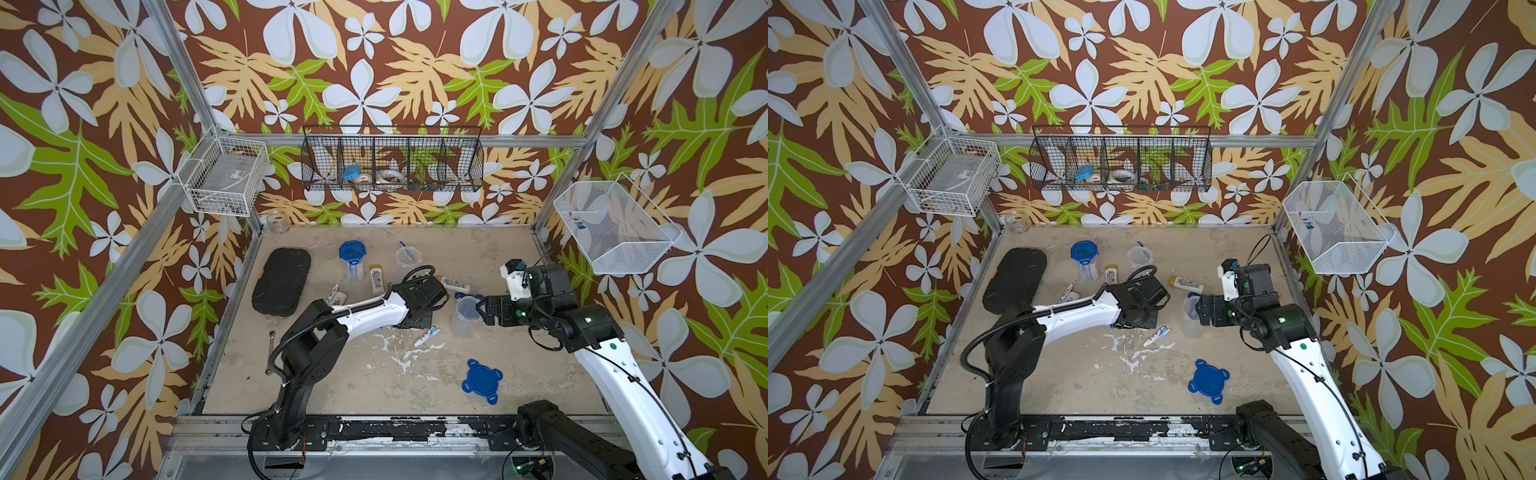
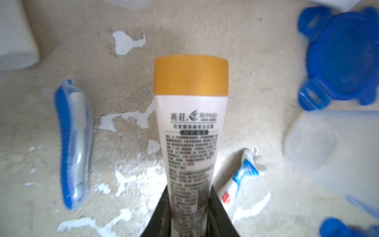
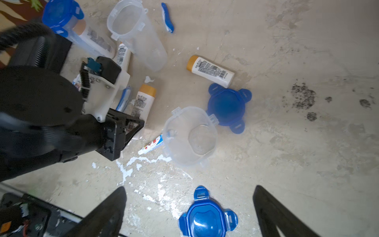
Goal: Pack away toiletry kits
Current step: Pick up the toiletry item from the center of the board, then place the toiletry item into the container.
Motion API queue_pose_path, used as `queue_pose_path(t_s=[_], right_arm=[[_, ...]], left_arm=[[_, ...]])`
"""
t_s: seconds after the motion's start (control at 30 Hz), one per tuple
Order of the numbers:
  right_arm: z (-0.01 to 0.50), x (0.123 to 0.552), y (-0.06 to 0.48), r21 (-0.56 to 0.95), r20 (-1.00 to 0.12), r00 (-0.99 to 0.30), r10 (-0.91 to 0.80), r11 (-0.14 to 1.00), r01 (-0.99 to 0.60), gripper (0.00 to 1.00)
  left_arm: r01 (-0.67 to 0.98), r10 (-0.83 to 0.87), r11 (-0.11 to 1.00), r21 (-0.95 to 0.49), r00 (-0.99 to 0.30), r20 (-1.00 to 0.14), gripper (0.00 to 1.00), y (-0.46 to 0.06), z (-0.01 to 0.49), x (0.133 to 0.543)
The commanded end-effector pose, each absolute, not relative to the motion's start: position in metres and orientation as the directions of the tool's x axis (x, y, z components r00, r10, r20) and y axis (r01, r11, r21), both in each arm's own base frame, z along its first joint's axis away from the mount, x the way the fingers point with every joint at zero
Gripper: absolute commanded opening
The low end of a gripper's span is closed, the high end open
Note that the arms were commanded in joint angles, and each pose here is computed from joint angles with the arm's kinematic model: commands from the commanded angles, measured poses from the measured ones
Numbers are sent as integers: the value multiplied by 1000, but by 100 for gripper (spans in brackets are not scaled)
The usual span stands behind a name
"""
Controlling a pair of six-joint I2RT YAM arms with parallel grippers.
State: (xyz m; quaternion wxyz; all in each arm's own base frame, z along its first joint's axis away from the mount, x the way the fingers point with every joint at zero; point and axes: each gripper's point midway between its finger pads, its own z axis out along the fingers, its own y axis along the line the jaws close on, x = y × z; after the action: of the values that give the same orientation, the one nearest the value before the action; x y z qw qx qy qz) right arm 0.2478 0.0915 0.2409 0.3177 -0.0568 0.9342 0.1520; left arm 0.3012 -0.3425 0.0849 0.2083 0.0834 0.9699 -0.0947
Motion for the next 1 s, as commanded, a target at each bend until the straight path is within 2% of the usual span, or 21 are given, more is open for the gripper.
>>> queue_pose_path(t_s=[0.0,0.2,0.33,0.5,0.63,0.7,0.87,0.97], right_arm=[[243,235,115,359,-567,-823,-29,891,-279,96],[266,227,165,610,-544,-839,1,688,-394,96],[278,230,183,684,-544,-839,18,588,-431,97],[271,232,208,699,-534,-845,-22,551,-456,96],[260,231,228,711,-505,-861,-58,538,-453,92],[256,230,232,711,-494,-867,-68,542,-447,85],[254,233,228,689,-508,-859,-64,570,-449,43],[254,235,228,685,-507,-860,-63,576,-446,27]], left_arm=[[323,161,916,-236,-838,-522,19,-349,130,295],[504,169,782,-366,-737,-654,19,-351,200,254],[594,181,701,-396,-684,-707,20,-358,227,226],[640,198,652,-406,-661,-724,21,-366,239,206],[658,209,642,-394,-644,-736,21,-373,244,200],[661,212,644,-385,-638,-740,21,-374,244,200],[673,225,638,-374,-627,-746,21,-378,244,197],[662,226,656,-362,-631,-742,22,-373,238,198]])
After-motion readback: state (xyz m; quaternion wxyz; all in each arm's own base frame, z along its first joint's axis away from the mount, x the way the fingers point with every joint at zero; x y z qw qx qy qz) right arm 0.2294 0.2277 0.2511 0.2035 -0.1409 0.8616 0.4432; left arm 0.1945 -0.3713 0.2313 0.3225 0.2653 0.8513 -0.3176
